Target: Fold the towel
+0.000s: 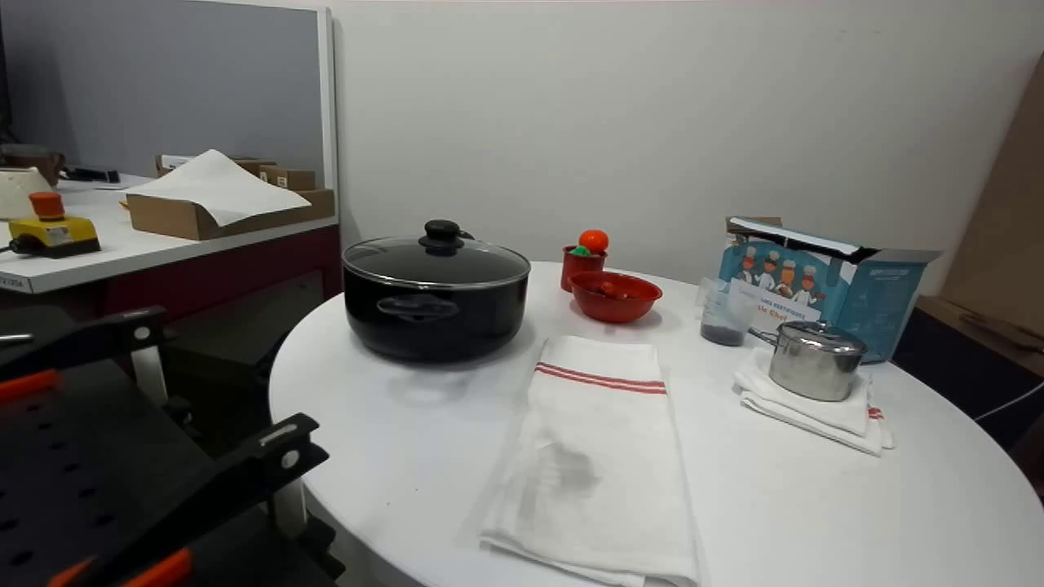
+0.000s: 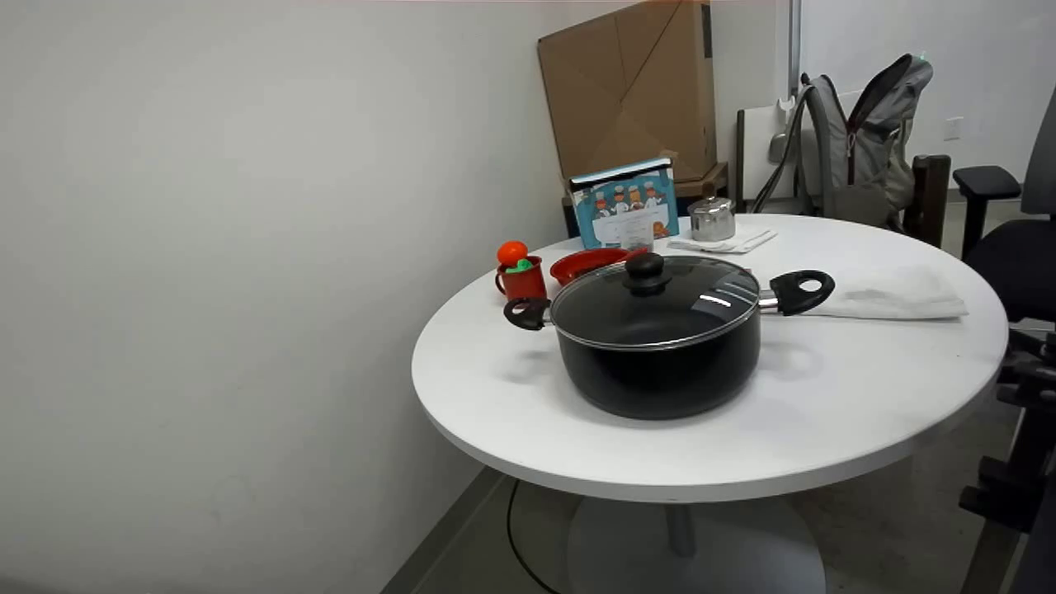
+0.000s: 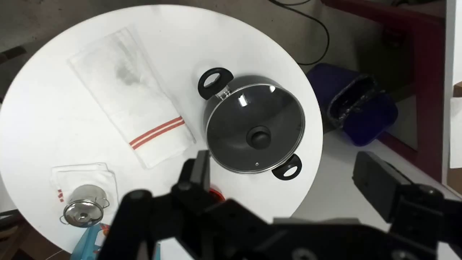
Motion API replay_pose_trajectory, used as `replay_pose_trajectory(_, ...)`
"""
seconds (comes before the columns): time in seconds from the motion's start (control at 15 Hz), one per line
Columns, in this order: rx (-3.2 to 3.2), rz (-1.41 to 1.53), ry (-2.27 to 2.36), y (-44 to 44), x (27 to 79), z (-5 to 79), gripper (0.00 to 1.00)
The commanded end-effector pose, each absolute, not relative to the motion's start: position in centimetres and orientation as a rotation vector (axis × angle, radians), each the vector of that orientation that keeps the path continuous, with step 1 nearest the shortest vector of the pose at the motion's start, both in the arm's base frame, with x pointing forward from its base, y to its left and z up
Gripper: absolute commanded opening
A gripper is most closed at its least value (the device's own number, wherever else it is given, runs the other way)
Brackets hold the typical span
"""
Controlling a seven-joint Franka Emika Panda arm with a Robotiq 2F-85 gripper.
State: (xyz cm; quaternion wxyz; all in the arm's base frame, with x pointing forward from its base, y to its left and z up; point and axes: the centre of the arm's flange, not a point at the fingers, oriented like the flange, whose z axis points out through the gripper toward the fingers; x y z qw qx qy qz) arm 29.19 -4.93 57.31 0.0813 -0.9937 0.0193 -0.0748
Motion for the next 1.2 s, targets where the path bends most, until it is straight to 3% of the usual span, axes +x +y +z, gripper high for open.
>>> replay_pose_trajectory(0.0, -2.919, -0.308, 0.153, -7.7, 30.5, 54.6, 1.00)
replay_pose_trajectory(0.6, -2.833, -0.170, 0.540, -19.6, 32.8, 40.5, 1.00)
replay_pose_trajectory(1.13, -2.861, 0.081, 0.703, -22.2, 35.1, 29.7, 1.00)
